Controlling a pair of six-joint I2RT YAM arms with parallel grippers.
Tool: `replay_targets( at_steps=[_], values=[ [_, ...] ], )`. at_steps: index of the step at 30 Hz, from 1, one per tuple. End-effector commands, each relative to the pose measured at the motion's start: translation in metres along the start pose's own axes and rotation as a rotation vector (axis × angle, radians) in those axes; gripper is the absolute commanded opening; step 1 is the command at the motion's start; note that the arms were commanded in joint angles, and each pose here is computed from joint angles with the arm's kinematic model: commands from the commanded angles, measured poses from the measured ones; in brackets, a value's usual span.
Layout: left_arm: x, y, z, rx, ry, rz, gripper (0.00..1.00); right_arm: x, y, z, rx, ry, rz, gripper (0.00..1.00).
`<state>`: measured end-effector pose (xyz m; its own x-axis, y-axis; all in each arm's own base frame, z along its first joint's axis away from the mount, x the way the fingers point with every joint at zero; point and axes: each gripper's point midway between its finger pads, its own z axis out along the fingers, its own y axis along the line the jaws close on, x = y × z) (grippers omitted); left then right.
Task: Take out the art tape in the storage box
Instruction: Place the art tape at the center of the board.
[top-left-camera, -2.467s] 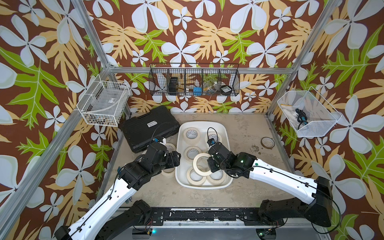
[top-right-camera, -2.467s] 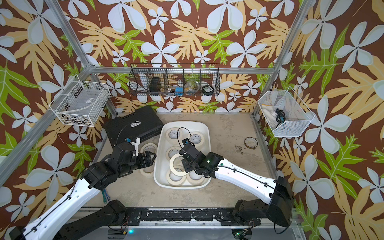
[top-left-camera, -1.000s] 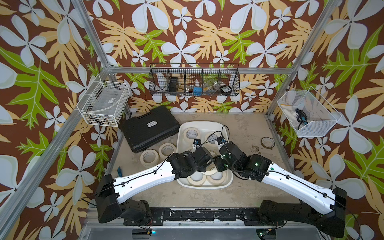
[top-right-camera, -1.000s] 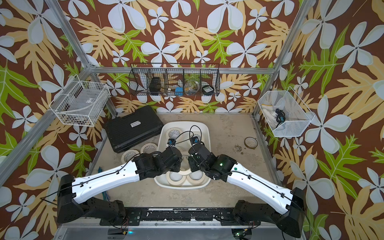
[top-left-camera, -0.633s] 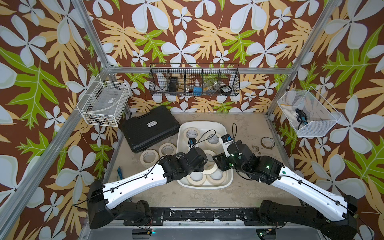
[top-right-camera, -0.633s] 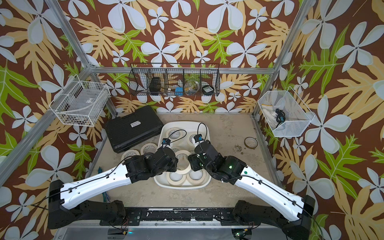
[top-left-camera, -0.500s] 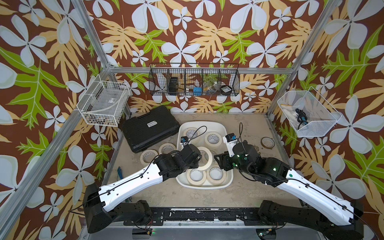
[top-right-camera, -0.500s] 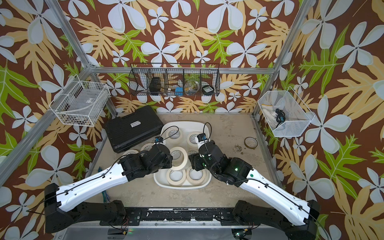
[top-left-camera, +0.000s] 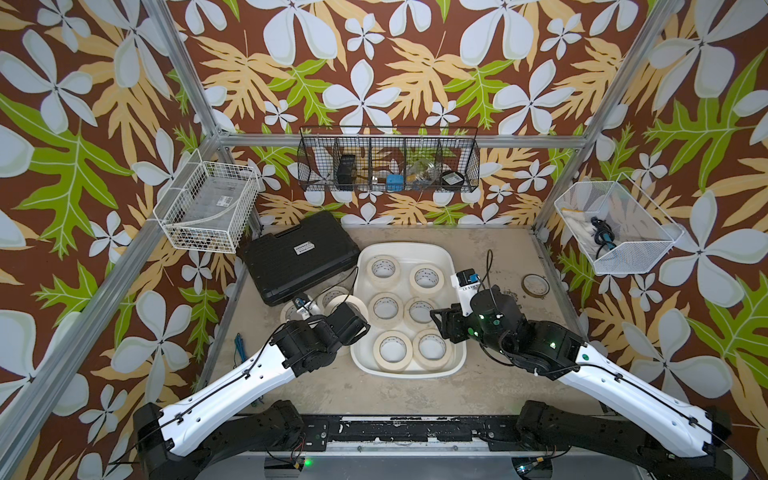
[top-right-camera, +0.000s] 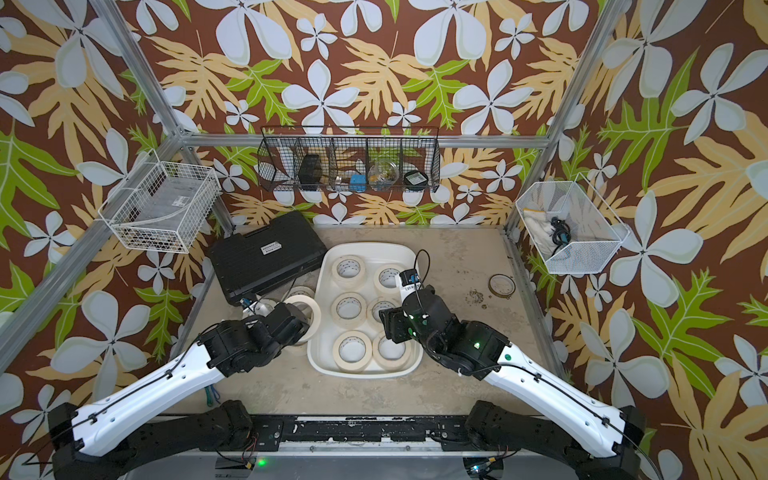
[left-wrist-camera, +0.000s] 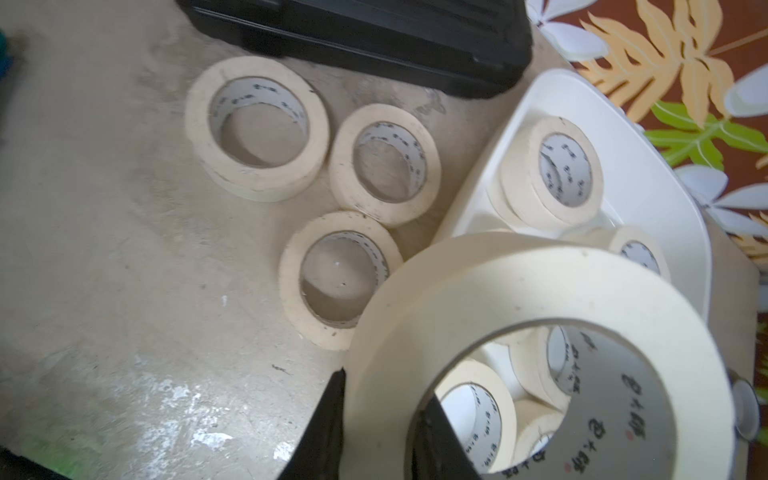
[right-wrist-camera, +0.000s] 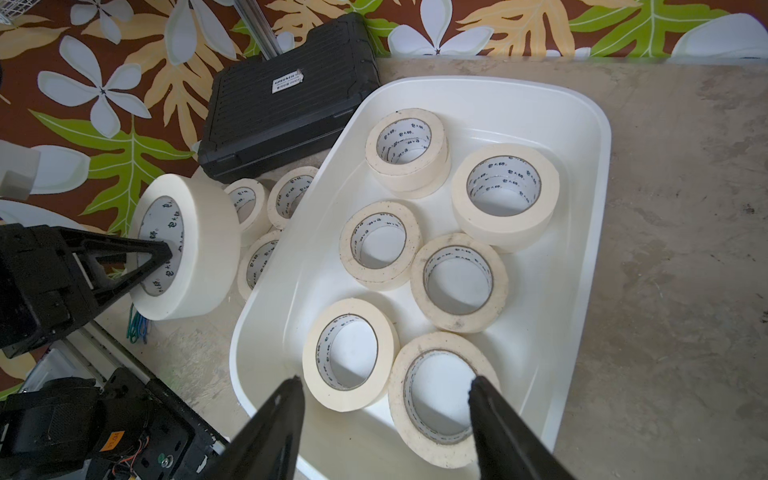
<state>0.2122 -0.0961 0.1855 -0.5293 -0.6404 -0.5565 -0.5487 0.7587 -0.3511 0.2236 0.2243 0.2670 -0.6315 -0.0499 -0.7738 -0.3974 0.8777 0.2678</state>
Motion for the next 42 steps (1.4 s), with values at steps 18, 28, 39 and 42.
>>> replay_targets(
  at_steps=[18, 28, 39, 42],
  values=[
    [-0.014, 0.119, 0.043, -0.247, -0.08, -0.365, 0.0, 0.006, 0.011, 0.008, -0.052, 0.026, 0.005, 0.66],
    [0.023, 0.147, 0.089, -0.307, 0.08, -0.425, 0.0, 0.008, 0.006, 0.007, -0.033, 0.029, -0.008, 0.66],
    [0.024, 0.164, 0.102, -0.414, 0.053, -0.373, 0.0, 0.01, 0.003, 0.01, -0.015, 0.036, -0.025, 0.66],
    [0.018, 0.167, 0.102, -0.446, 0.032, -0.355, 0.0, 0.009, 0.003, 0.01, -0.014, 0.034, -0.027, 0.67]
  ],
)
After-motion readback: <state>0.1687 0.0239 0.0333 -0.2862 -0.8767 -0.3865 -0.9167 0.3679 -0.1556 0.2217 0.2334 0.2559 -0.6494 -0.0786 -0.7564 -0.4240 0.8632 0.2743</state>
